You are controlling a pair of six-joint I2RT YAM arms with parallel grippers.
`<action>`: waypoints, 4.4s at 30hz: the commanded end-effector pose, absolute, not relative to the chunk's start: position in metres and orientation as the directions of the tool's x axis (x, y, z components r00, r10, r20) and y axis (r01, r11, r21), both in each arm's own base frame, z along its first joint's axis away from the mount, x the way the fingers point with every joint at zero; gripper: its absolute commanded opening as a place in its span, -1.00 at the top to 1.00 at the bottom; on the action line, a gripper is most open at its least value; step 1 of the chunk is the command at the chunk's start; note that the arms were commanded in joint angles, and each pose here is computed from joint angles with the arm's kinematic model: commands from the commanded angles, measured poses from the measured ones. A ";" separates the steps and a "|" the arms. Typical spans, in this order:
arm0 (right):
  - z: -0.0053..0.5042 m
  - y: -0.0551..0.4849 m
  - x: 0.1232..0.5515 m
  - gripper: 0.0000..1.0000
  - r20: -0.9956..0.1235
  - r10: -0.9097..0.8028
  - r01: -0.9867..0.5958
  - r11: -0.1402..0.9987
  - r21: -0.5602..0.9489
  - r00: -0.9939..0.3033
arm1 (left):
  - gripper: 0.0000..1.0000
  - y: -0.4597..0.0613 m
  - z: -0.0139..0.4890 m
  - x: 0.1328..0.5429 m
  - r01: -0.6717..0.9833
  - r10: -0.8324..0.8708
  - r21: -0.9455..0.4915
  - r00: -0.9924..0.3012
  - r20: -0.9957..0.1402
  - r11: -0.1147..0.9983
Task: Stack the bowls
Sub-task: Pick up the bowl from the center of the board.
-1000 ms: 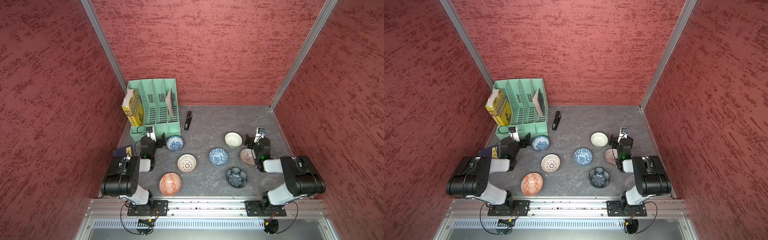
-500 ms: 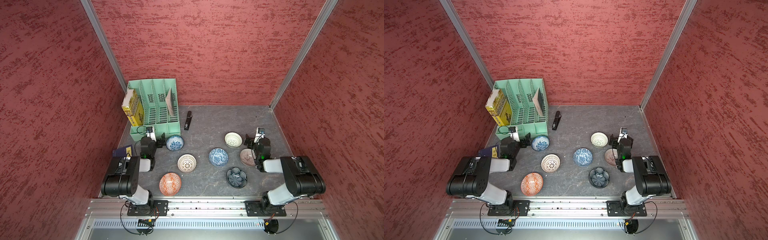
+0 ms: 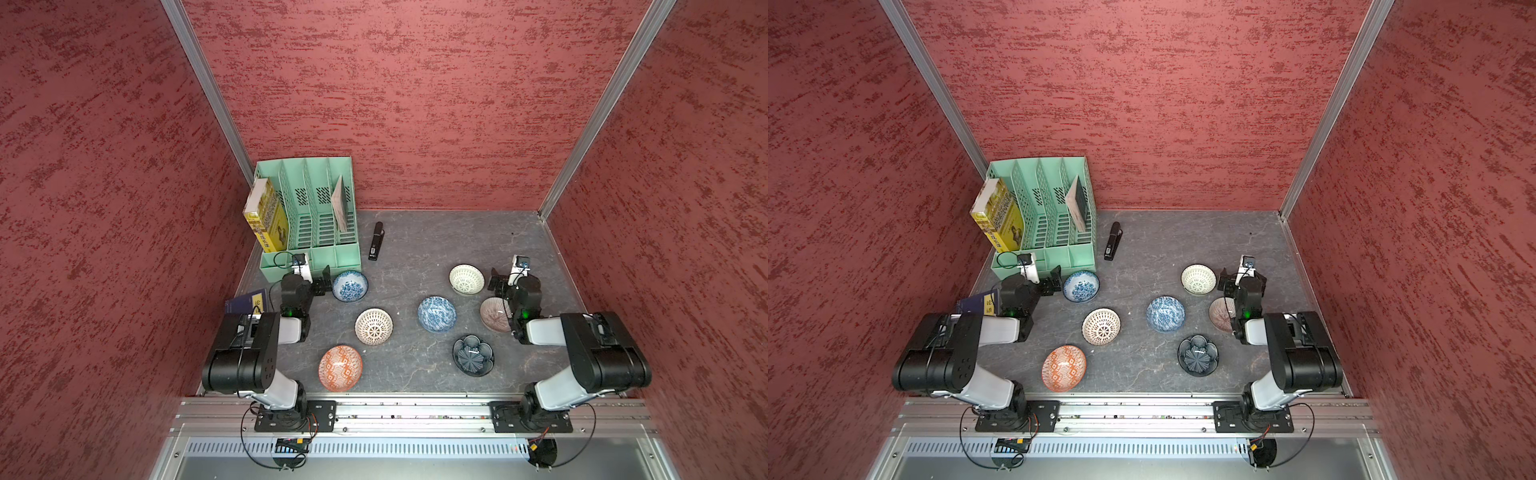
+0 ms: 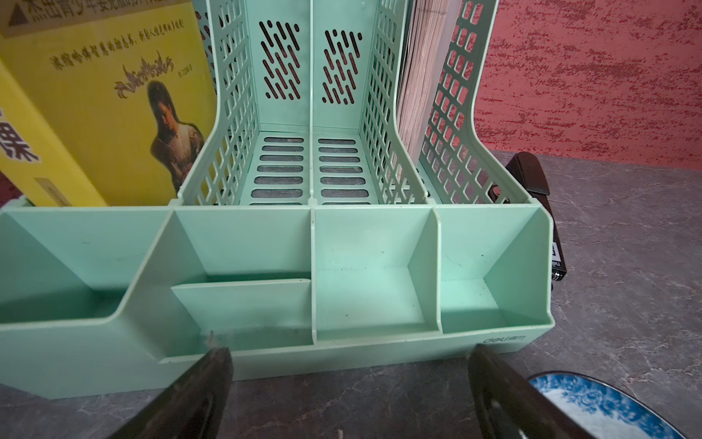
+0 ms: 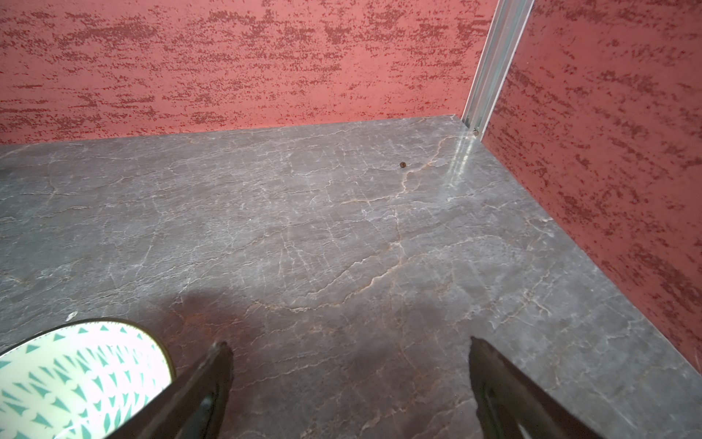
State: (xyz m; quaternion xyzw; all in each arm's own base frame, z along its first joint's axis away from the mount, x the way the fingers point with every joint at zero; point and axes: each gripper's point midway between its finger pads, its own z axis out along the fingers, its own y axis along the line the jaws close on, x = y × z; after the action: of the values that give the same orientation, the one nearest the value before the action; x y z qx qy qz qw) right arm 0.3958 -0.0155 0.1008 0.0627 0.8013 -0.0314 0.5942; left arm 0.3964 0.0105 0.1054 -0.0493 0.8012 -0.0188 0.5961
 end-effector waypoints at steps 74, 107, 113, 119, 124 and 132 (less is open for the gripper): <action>0.068 0.003 0.222 0.24 -0.161 0.725 0.708 0.688 0.157 -0.669 | -0.56 -0.058 0.171 0.219 -0.393 -0.658 -0.682 -0.732 -0.174 0.617; 0.141 0.005 0.233 1.00 -0.239 0.693 0.652 0.721 0.236 -0.680 | -0.49 -0.064 0.186 0.222 -0.356 -0.617 -0.689 -0.769 -0.168 0.631; 0.198 0.029 0.246 1.00 -0.237 0.647 0.556 0.753 0.353 -0.725 | -0.49 -0.073 0.219 0.224 -0.269 -0.525 -0.692 -0.830 -0.186 0.670; 0.236 0.078 0.256 1.00 -0.238 0.518 0.405 0.824 0.397 -0.821 | -0.47 -0.093 0.246 0.227 -0.185 -0.411 -0.681 -0.893 -0.185 0.708; 0.250 0.141 0.262 1.00 -0.210 0.372 0.253 0.862 0.439 -0.904 | -0.42 -0.124 0.266 0.233 -0.083 -0.293 -0.656 -0.931 -0.218 0.751; 0.257 0.220 0.258 1.00 -0.212 0.173 0.063 0.893 0.445 -0.962 | -0.37 -0.160 0.284 0.242 0.002 -0.185 -0.648 -0.958 -0.221 0.762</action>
State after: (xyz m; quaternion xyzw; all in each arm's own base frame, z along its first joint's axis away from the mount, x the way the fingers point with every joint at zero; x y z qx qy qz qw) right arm 0.2616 0.1973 0.2404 0.0871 0.9698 0.1967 0.1150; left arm 0.2432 -0.1523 0.2778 -0.0621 0.9262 -0.3452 0.1383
